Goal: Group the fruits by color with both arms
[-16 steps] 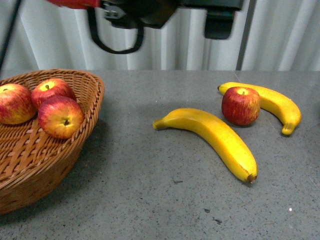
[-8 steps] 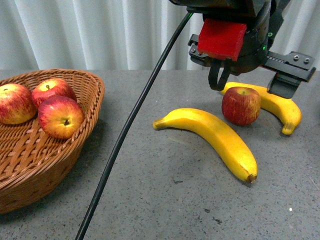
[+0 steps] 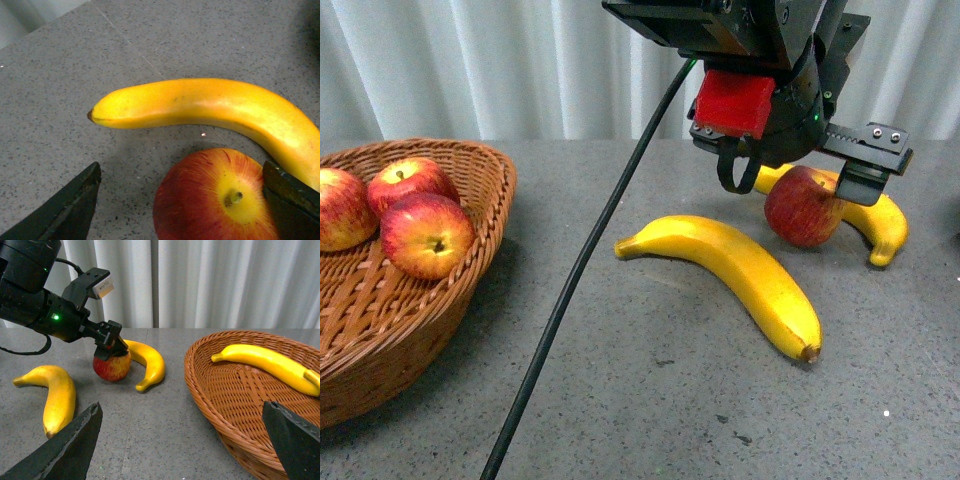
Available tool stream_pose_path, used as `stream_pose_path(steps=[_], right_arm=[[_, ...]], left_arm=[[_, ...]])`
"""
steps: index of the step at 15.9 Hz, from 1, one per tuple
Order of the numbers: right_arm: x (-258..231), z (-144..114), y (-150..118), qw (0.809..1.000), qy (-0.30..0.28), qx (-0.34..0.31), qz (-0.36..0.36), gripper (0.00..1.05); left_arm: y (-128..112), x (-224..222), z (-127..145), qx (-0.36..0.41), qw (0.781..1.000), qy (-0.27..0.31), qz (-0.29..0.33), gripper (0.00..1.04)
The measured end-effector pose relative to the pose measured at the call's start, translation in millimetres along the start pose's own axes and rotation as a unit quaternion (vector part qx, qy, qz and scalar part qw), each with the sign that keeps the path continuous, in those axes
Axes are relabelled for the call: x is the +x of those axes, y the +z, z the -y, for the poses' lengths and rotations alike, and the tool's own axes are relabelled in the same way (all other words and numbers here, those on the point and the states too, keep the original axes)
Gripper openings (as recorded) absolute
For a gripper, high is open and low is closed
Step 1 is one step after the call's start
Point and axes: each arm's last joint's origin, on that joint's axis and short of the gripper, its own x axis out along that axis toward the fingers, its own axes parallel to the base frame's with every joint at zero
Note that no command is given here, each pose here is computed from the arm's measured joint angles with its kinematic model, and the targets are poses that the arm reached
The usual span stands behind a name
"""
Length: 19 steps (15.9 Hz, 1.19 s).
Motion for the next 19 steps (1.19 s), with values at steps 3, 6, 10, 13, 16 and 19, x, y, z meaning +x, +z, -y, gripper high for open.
stream_pose_path(steps=[3, 6, 10, 13, 16, 19], right_arm=[[0, 0, 0, 1.000, 0.000, 0.000, 0.000, 0.98], [0, 0, 0, 1.000, 0.000, 0.000, 0.000, 0.98], [0, 0, 0, 1.000, 0.000, 0.000, 0.000, 0.98], [0, 0, 0, 1.000, 0.000, 0.000, 0.000, 0.98], [0, 0, 0, 1.000, 0.000, 0.000, 0.000, 0.98], [0, 0, 0, 1.000, 0.000, 0.000, 0.000, 0.98]], left_arm=[[-3, 0, 1, 0.000, 1.000, -0.005, -0.002, 0.65], [-5, -9, -4, 0.003, 1.000, 0.005, 0.001, 0.29], [-11, -18, -18, 0.005, 1.000, 0.021, 0.003, 0.02], [-1, -38, -28, -0.001, 0.999, 0.029, 0.027, 0.02], [13, -59, -30, -0.003, 0.998, 0.027, 0.056, 0.02], [8, -58, -29, 0.000, 0.999, 0.022, 0.041, 0.30]])
